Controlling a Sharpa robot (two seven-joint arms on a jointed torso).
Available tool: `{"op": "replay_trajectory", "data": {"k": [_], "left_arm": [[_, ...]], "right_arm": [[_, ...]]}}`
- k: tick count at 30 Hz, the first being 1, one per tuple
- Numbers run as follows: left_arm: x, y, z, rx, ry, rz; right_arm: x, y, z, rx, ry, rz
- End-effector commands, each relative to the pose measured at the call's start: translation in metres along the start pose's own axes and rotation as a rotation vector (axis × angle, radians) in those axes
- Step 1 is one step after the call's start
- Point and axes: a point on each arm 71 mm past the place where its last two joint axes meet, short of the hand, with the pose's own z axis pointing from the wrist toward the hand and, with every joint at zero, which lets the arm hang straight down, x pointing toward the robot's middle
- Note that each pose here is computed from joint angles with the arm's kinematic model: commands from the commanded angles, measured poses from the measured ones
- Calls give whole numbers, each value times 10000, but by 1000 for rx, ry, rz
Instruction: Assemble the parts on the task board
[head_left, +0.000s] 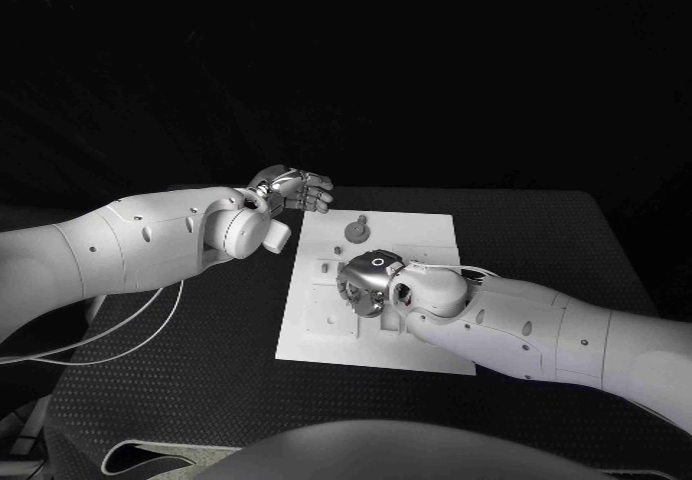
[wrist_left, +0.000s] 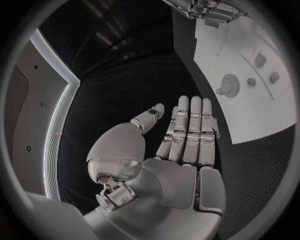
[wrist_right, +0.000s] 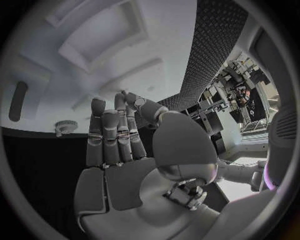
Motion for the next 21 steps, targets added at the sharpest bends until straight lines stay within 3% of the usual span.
{"op": "replay_trajectory", "data": {"k": [1, 21], "left_arm": [[21, -22, 5, 16, 17, 1], [-2, -16, 6, 13, 14, 2]], "right_arm": [[21, 7, -4, -7, 9, -1], [15, 17, -33, -10, -2, 9]]}}
